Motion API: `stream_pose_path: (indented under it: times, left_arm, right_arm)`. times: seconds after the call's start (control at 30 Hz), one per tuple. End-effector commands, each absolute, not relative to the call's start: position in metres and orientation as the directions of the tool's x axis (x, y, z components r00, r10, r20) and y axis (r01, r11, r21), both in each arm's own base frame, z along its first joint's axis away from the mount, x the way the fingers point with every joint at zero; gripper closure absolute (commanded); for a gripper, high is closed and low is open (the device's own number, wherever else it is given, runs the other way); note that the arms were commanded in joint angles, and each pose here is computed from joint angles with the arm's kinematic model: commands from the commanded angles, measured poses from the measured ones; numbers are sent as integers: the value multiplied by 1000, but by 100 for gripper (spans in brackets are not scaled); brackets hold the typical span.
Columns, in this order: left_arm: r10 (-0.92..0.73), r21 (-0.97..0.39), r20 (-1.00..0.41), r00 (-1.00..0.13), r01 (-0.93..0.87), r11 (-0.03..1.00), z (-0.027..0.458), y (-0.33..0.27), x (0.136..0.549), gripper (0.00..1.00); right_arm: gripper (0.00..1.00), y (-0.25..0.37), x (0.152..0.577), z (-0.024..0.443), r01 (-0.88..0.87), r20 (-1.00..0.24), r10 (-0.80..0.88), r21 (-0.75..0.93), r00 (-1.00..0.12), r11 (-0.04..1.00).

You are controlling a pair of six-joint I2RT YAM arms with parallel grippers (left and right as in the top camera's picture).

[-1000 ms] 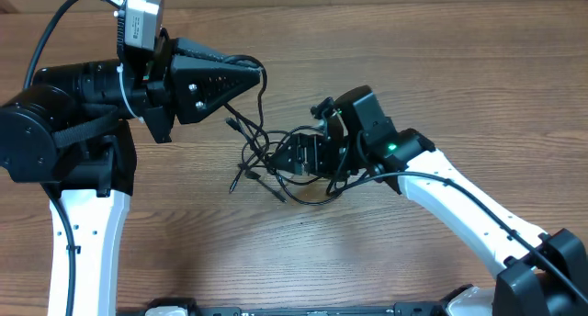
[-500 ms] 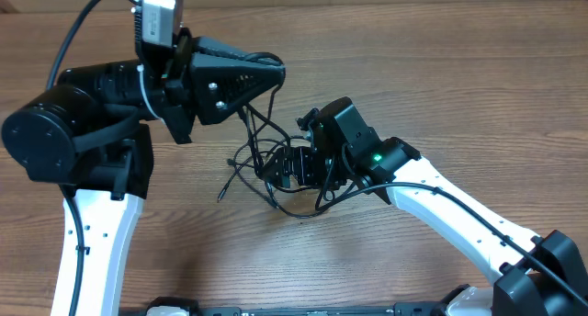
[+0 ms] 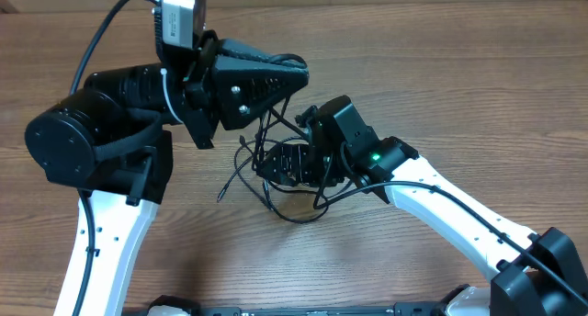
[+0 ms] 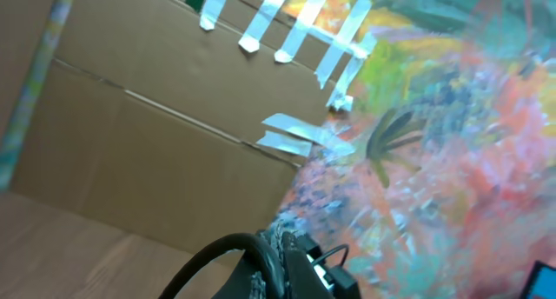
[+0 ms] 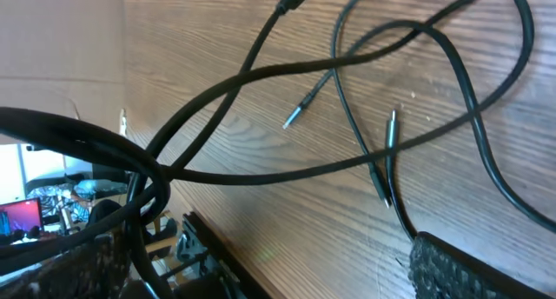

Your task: Untangle cables

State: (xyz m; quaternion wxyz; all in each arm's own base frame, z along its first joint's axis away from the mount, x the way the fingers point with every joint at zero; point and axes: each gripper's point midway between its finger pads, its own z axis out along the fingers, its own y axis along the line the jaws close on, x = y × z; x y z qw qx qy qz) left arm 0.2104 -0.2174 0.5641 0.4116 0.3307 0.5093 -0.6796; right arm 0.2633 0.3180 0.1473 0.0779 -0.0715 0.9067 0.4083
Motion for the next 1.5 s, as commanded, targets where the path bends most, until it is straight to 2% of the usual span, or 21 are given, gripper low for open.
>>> stream_pose_path:
  times: [0.0,0.13,0.27,0.4,0.5,0.6,0.83,1.13,1.2,1.27,1.4,1.47]
  left_arm:
    - [-264,-401,-862,-432,901,-165,578,-220,204,96]
    - [-257,-396,-867,-428,903,-168,577,-220,202,96]
    - [-239,-395,-872,-427,903,-171,575,-221,200,96]
    - [-242,-395,-871,-427,903,-171,575,-220,201,96]
    - [-245,-396,-870,-428,902,-170,576,-220,201,96]
    - [-252,-396,-868,-428,902,-169,577,-220,202,96]
    - [-252,-416,-857,-448,893,-174,577,-220,202,96]
    - [-268,-416,-853,-449,893,-171,579,-219,204,96]
    - [-267,-423,-849,-456,889,-174,580,-219,203,96]
    - [-261,-432,-846,-465,884,-177,579,-219,203,96]
    - [-259,-419,-854,-451,892,-172,578,-219,203,96]
    - [-263,-398,-864,-429,903,-165,578,-219,203,96]
  right_arm:
    - [0,321,266,149,-203,-215,-63,729,-975,654]
    - [0,316,270,148,-186,-208,-46,727,-977,661]
    - [0,299,288,151,-41,-117,75,762,-990,646]
    - [0,289,303,175,-59,-109,65,848,-992,526]
    - [0,294,301,204,-156,-161,-19,912,-987,379]
    - [0,299,298,219,-211,-204,-58,928,-977,306]
    - [0,298,305,216,-213,-217,-25,918,-976,335]
    - [0,293,308,196,-143,-172,28,890,-985,432]
    - [0,289,315,189,-94,-150,80,875,-985,476]
    - [0,275,325,169,32,-96,195,826,-976,563]
    - [1,274,317,165,61,-51,181,822,-982,566]
    - [12,281,305,173,20,-42,106,852,-994,524]
